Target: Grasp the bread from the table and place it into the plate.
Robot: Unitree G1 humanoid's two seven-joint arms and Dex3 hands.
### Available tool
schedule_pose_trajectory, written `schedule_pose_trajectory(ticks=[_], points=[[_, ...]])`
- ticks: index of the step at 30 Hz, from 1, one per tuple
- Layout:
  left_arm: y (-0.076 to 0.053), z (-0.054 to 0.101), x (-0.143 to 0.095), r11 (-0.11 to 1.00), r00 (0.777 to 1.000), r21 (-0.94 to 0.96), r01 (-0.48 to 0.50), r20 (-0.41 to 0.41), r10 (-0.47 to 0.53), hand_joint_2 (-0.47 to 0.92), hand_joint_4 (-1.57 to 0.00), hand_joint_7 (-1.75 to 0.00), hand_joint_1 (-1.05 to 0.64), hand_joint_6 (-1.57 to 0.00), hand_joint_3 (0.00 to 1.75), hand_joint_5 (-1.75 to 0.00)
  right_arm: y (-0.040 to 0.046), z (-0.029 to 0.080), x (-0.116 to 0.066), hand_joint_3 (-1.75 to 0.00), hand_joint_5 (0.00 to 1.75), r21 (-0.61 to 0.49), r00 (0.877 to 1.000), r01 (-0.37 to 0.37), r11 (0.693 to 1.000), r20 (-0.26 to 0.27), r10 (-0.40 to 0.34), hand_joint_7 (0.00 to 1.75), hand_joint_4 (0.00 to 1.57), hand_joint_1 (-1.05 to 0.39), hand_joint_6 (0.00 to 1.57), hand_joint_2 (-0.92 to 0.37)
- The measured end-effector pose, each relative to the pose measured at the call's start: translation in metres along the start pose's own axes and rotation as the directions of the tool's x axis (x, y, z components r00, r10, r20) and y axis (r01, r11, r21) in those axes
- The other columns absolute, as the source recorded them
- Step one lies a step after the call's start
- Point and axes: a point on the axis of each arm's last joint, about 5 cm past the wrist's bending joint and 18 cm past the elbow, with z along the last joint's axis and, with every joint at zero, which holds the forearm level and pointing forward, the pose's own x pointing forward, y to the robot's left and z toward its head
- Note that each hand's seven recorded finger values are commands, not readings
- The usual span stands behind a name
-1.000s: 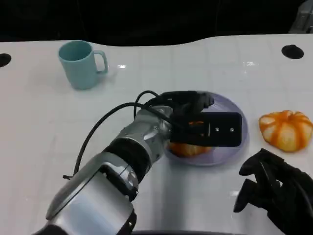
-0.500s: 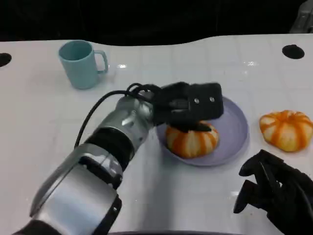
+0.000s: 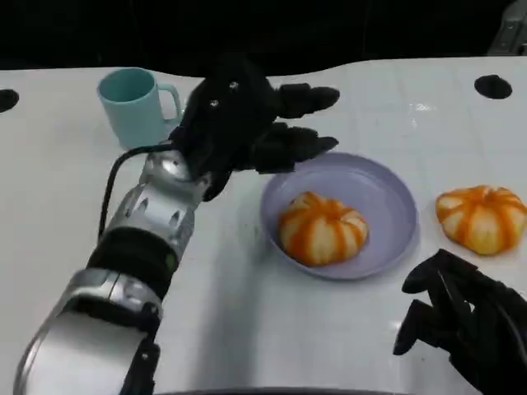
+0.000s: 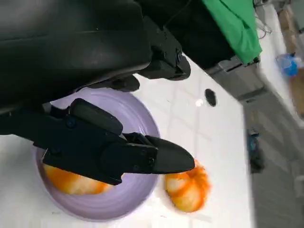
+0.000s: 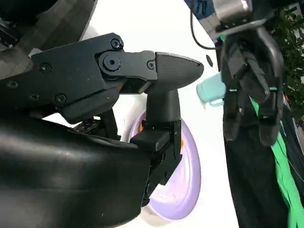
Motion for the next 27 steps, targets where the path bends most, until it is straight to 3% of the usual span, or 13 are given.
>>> schedule_pose_trajectory(ticks=[10,12,13,16,19,23,27], points=[[0.005,-0.021,-0.043,0.897,0.992,-0.440,-0.051,0.079,0.096,0.92,-0.55,-0.24,-0.60,-0.74,0.38,-1.12,0.0005,0.001,0.001,-0.46,1.75,-0.002,1.000,-0.001,1.000,0.003,0.001,1.62,0.62,-0.43,0.48,-0.92],[0.004,-0.023,-0.050,0.871,0.990,-0.489,-0.051,0.091,0.109,0.92,-0.53,-0.43,-0.58,-0.69,0.41,-1.24,0.0004,0.001,0.001,-0.46,1.75,-0.002,1.000,0.000,1.000,0.003,0.000,1.62,0.61,-0.43,0.48,-0.92],[0.002,-0.025,-0.054,0.852,0.988,-0.521,-0.054,0.094,0.120,0.92,-0.53,-0.67,-0.58,-0.61,0.42,-1.32,0.0004,0.001,0.001,-0.46,1.75,-0.002,1.000,-0.001,1.000,0.003,0.001,1.62,0.61,-0.43,0.48,-0.92],[-0.003,-0.032,-0.068,0.785,0.986,-0.616,-0.071,0.075,0.148,0.92,-0.54,-0.88,-0.57,-0.55,0.43,-1.40,0.0002,0.001,0.001,-0.46,1.75,-0.001,1.000,0.002,1.000,0.002,-0.002,1.61,0.61,-0.43,0.48,-0.92],[-0.007,-0.035,-0.077,0.730,0.984,-0.679,-0.081,0.061,0.167,0.92,-0.53,-1.30,-0.57,-0.49,0.47,-1.65,0.0004,0.001,0.001,-0.46,1.75,-0.001,1.000,0.001,1.000,0.002,-0.001,1.61,0.60,-0.43,0.47,-0.92],[-0.016,-0.043,-0.093,0.652,0.978,-0.750,-0.106,0.039,0.204,0.92,-0.60,-1.51,-0.57,-0.50,0.50,-1.74,0.0002,0.000,0.000,-0.45,1.75,-0.001,1.000,0.003,1.000,-0.001,-0.003,1.61,0.60,-0.44,0.47,-0.92],[-0.024,-0.049,-0.107,0.599,0.968,-0.787,-0.145,0.014,0.252,0.92,-0.64,-1.58,-0.56,-0.50,0.51,-1.75,0.0001,0.000,0.000,-0.45,1.75,0.000,1.000,0.002,1.000,-0.001,-0.002,1.61,0.60,-0.44,0.47,-0.92]])
